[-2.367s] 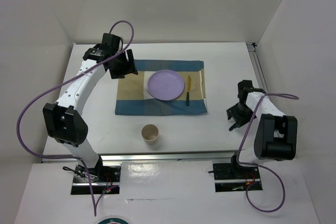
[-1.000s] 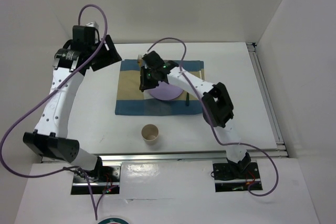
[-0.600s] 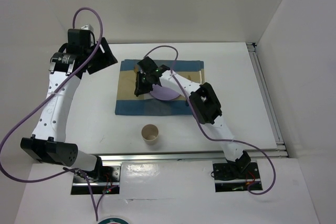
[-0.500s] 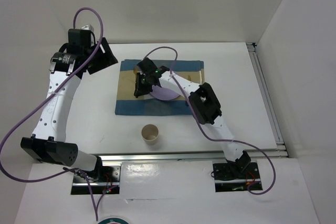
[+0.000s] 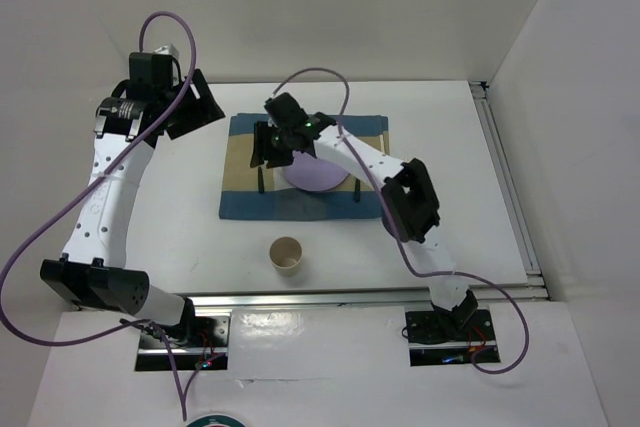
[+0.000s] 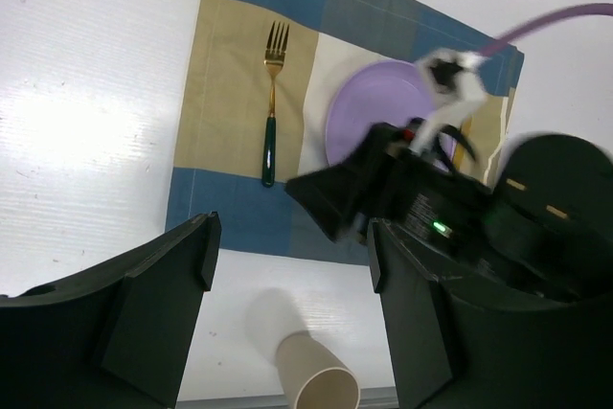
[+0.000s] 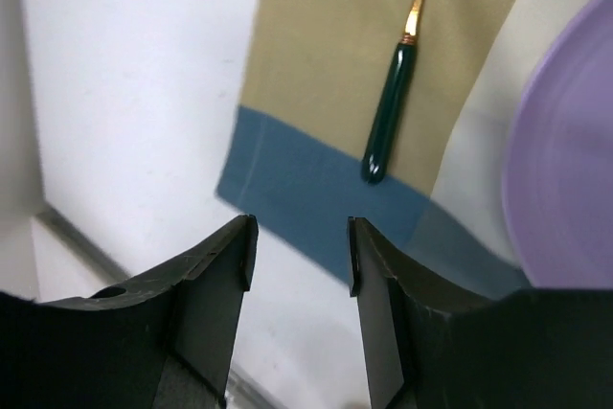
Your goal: Set the dinner table for one person
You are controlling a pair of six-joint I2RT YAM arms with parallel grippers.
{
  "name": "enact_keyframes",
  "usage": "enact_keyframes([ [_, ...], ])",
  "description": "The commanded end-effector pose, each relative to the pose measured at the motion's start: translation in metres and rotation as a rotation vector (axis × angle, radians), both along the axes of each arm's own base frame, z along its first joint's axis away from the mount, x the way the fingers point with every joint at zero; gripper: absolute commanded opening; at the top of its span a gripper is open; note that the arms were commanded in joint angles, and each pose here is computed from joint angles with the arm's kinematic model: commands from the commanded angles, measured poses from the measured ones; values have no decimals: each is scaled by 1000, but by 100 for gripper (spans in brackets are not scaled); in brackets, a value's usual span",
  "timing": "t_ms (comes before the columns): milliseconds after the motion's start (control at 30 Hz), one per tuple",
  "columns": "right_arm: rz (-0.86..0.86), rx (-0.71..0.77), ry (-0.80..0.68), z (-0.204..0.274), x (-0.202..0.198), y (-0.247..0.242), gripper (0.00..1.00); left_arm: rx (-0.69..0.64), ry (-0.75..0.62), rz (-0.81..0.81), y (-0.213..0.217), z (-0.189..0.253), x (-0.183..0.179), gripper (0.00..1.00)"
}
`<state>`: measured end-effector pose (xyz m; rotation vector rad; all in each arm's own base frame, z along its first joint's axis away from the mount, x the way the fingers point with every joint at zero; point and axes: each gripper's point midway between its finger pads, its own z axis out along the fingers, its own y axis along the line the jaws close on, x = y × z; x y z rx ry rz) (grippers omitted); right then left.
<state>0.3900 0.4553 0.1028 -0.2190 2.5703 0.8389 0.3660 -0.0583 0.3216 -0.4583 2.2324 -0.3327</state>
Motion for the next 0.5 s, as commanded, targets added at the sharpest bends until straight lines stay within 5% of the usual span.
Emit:
enact_keyframes([
  [0,-10,11,-219,117,-15,-49,62,-4,-62,-11,0,21,6,80],
  [100,-19,-25,-275,135,-27,-75,68,-8,-37,-20,-2,12,7,80],
  [233,0,-156,-172,94,-79,-117,89,4,0,-23,-1,-7,11,80],
  [467,167,-227,-43,46,-179,-125,90,21,36,3,13,-18,18,80],
])
